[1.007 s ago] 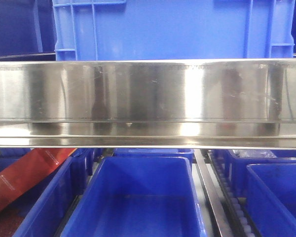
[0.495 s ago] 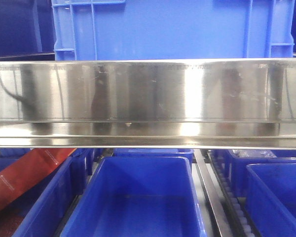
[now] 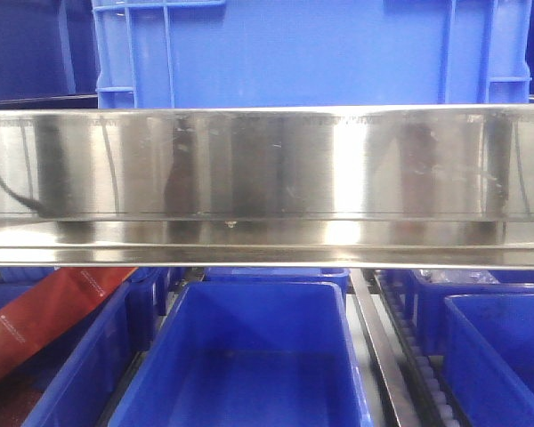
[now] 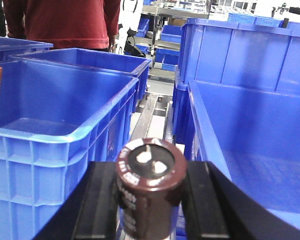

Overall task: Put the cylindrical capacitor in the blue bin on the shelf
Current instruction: 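Lower left gripper into a blue bin and release the orange cylinder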

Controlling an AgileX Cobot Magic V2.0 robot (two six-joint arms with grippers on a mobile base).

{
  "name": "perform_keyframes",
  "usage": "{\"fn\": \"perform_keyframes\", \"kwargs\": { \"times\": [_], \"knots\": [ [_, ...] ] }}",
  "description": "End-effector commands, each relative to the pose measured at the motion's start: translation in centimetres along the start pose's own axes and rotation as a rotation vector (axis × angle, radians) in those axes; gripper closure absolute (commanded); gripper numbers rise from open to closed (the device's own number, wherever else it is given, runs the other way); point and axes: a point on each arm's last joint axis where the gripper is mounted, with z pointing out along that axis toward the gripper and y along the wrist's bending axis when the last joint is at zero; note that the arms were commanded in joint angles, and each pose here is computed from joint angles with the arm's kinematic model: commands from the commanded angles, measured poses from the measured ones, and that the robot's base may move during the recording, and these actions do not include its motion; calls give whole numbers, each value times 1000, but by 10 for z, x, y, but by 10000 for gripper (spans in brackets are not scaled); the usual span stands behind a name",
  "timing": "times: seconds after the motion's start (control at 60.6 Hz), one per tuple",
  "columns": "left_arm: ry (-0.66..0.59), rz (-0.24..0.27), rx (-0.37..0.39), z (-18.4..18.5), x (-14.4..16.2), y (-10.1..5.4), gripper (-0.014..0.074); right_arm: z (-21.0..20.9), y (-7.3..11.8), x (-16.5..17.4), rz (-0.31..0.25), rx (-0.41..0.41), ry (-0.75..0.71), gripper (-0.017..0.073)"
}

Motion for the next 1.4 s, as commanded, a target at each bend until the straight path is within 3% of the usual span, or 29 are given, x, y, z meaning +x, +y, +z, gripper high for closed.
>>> {"fn": "perform_keyframes", "kwargs": {
  "times": [0.0,0.116,0.182,0.347,0.446,0.512,0.611,0.677,0.825,0.957,1.089,1.386],
  "knots": [
    [-44,-2,3,-7,-8,-2,341,-1,-1,-5,-6,6,-39,721],
    [-40,-3,5,-8,-8,-2,76,-1,-1,-5,-6,6,-39,721],
    [-41,-4,7,-11,-9,-2,-20,-1,-1,-5,-6,6,-39,721],
    [-67,-2,10,-38,-19,-4,10,-1,-1,-5,-6,6,-39,721],
    [-77,10,3,-65,-25,-4,64,-1,-1,-5,-6,6,-39,721],
    [-80,26,-7,-85,-29,-4,147,-1,-1,-5,-6,6,-42,721],
    [-73,27,-18,-113,-31,0,345,-1,-1,-5,-6,6,-37,721],
    [-62,-1,-33,-133,-30,5,495,-1,0,-4,-6,4,-21,721],
    [-36,-46,-83,-172,-22,20,700,-1,0,-2,-6,2,-2,721],
    [-30,-80,-138,-203,-1,29,704,-1,0,-1,-6,2,6,721],
    [-39,-104,-186,-233,30,27,704,-1,0,-1,-6,1,10,721],
    [-236,-115,-285,-311,104,-2,704,8,0,-4,-6,-3,33,721]
  ]
}}
